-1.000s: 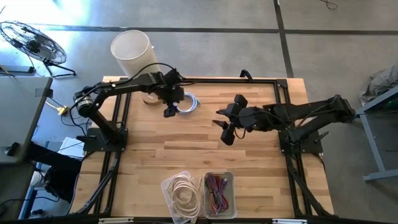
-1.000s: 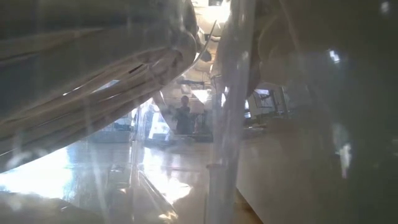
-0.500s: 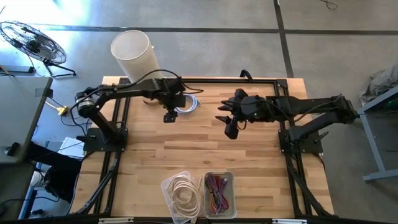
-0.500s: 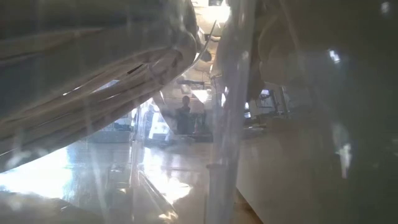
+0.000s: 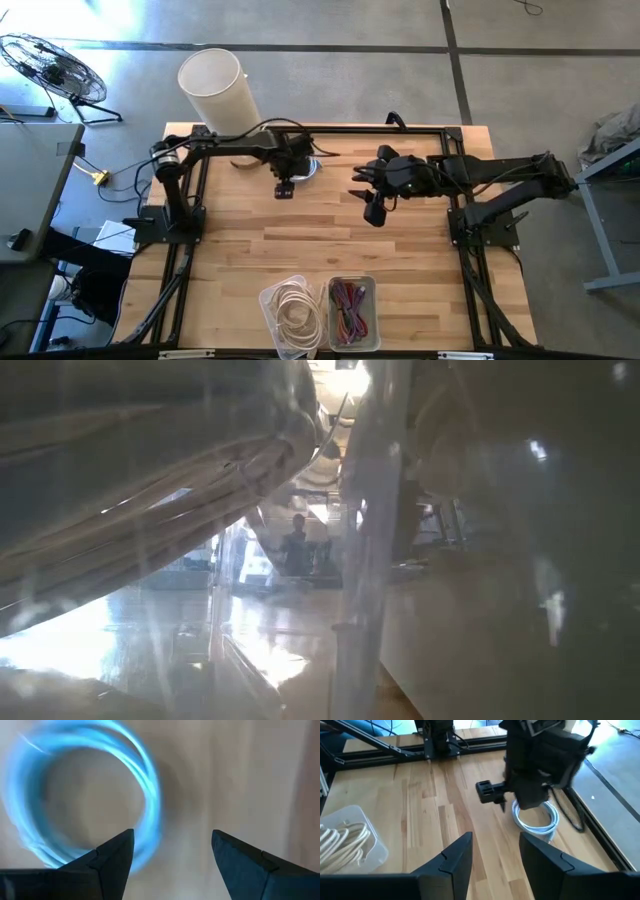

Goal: Pick & Place USB Port
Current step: Put the light blue HDMI cable into the transparent bin

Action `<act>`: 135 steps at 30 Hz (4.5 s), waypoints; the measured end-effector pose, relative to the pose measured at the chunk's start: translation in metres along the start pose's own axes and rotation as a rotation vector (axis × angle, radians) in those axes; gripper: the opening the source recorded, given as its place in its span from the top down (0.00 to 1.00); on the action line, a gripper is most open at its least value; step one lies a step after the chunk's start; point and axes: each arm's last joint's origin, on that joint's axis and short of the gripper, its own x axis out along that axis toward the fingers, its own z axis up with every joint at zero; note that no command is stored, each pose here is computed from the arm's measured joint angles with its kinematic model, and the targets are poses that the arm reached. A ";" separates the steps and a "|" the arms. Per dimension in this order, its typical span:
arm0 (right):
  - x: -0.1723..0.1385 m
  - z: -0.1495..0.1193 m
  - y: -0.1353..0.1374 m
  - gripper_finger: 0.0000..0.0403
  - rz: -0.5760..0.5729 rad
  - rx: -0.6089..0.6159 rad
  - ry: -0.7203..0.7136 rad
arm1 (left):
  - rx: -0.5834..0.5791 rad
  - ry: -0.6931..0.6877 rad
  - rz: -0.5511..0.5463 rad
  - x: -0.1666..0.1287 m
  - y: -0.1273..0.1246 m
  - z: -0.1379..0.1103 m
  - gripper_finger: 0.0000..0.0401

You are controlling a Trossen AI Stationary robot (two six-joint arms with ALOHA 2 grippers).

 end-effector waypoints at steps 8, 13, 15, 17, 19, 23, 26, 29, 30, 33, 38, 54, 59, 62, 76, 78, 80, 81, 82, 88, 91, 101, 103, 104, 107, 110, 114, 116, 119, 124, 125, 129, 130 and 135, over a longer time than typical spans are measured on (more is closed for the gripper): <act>0.000 -0.005 -0.001 0.62 -0.003 0.015 0.050 | 0.004 -0.003 -0.008 -0.008 0.011 0.026 0.35; 0.000 -0.006 0.000 0.62 0.014 0.030 0.063 | 0.015 0.059 -0.041 0.006 0.009 0.029 0.35; 0.000 -0.006 0.000 0.62 0.018 0.030 0.070 | 0.016 0.083 -0.053 0.012 0.009 0.028 0.35; 0.000 -0.007 0.000 0.62 0.019 0.029 0.072 | 0.011 0.094 -0.057 0.018 0.009 0.029 0.35; 0.000 -0.007 0.000 0.62 0.020 0.032 0.075 | 0.011 0.115 -0.043 0.026 0.010 0.029 0.35; 0.000 -0.007 0.000 0.62 0.018 0.031 0.080 | 0.014 0.147 -0.019 0.035 0.011 0.029 0.35; 0.000 -0.008 0.000 0.62 0.018 0.030 0.082 | 0.021 0.175 0.011 0.040 0.011 0.028 0.36; 0.000 -0.008 0.000 0.62 0.017 0.029 0.088 | 0.035 0.177 0.022 0.040 0.009 0.029 0.43; 0.000 -0.008 0.000 0.62 0.017 0.029 0.087 | 0.040 0.177 0.022 0.040 0.007 0.030 0.48; 0.000 -0.008 0.000 0.62 0.017 0.029 0.087 | 0.040 0.176 0.018 0.040 0.007 0.030 0.67; 0.000 -0.008 0.000 0.62 0.027 0.037 0.089 | 0.002 0.175 -0.028 0.039 0.005 0.029 0.95; 0.000 -0.008 0.001 0.62 0.032 0.049 0.090 | 0.129 0.225 0.013 0.009 -0.031 0.052 0.98; 0.000 -0.008 0.001 0.62 0.035 0.078 0.092 | 0.190 0.252 0.055 -0.029 -0.046 0.068 0.98; -0.004 -0.011 0.002 0.62 0.103 0.095 0.128 | 0.229 0.274 0.090 -0.055 -0.056 0.074 0.98; -0.055 -0.011 0.010 0.62 0.087 0.230 0.018 | 0.190 -0.005 0.108 -0.198 -0.132 0.030 0.98; -0.058 -0.010 0.011 0.62 0.060 0.256 -0.006 | 0.142 -0.083 0.106 -0.220 -0.145 0.016 0.98; -0.058 -0.010 0.012 0.62 0.037 0.276 -0.018 | 0.092 -0.159 0.108 -0.242 -0.157 -0.001 0.98; -0.059 -0.011 0.012 0.62 0.031 0.286 -0.021 | 0.067 -0.196 0.112 -0.251 -0.163 -0.009 0.98; -0.059 -0.011 0.013 0.62 0.028 0.291 -0.021 | 0.042 -0.233 0.114 -0.260 -0.169 -0.017 0.98; -0.058 -0.011 0.012 0.62 -0.014 0.325 -0.036 | -0.042 -0.474 0.099 -0.297 -0.214 -0.054 0.98; -0.058 -0.011 0.011 0.62 -0.033 0.330 -0.036 | -0.059 -0.580 0.095 -0.306 -0.239 -0.067 0.98; -0.059 -0.018 0.010 0.62 -0.094 0.432 -0.001 | -0.146 -0.810 0.111 -0.307 -0.316 -0.096 0.98; -0.060 -0.019 0.012 0.62 -0.088 0.434 0.010 | -0.175 -0.829 0.095 -0.301 -0.332 -0.097 0.98; -0.060 -0.020 0.014 0.62 -0.079 0.431 0.012 | -0.190 -0.836 0.089 -0.298 -0.340 -0.096 0.98; -0.062 -0.021 0.018 0.62 -0.062 0.398 0.018 | -0.249 -0.864 0.063 -0.285 -0.364 -0.089 0.98; -0.063 -0.021 0.020 0.62 -0.063 0.355 0.013 | -0.315 -0.872 0.019 -0.271 -0.385 -0.080 0.98; -0.064 -0.022 0.021 0.62 -0.069 0.302 0.011 | -0.412 -0.901 -0.036 -0.261 -0.403 -0.071 0.98; -0.064 -0.022 0.021 0.62 -0.054 0.280 0.021 | -0.477 -0.953 -0.042 -0.258 -0.409 -0.068 0.98; -0.068 -0.024 0.019 0.62 -0.014 0.226 0.054 | -0.547 -1.011 -0.038 -0.250 -0.418 -0.063 0.98; -0.083 -0.036 0.009 0.62 -0.026 0.152 0.154 | -0.665 -1.072 -0.030 -0.232 -0.432 -0.054 0.98; -0.086 -0.039 0.006 0.62 -0.032 0.143 0.170 | -0.689 -1.074 -0.037 -0.226 -0.436 -0.051 0.98; -0.104 -0.047 -0.004 0.62 -0.043 0.123 0.206 | -0.762 -1.067 -0.051 -0.210 -0.442 -0.042 0.98; -0.109 -0.048 -0.006 0.62 -0.040 0.121 0.206 | -0.781 -1.068 -0.055 -0.205 -0.444 -0.039 0.98; -0.128 -0.052 -0.014 0.62 -0.002 0.114 0.174 | -0.849 -1.060 -0.070 -0.187 -0.451 -0.030 0.98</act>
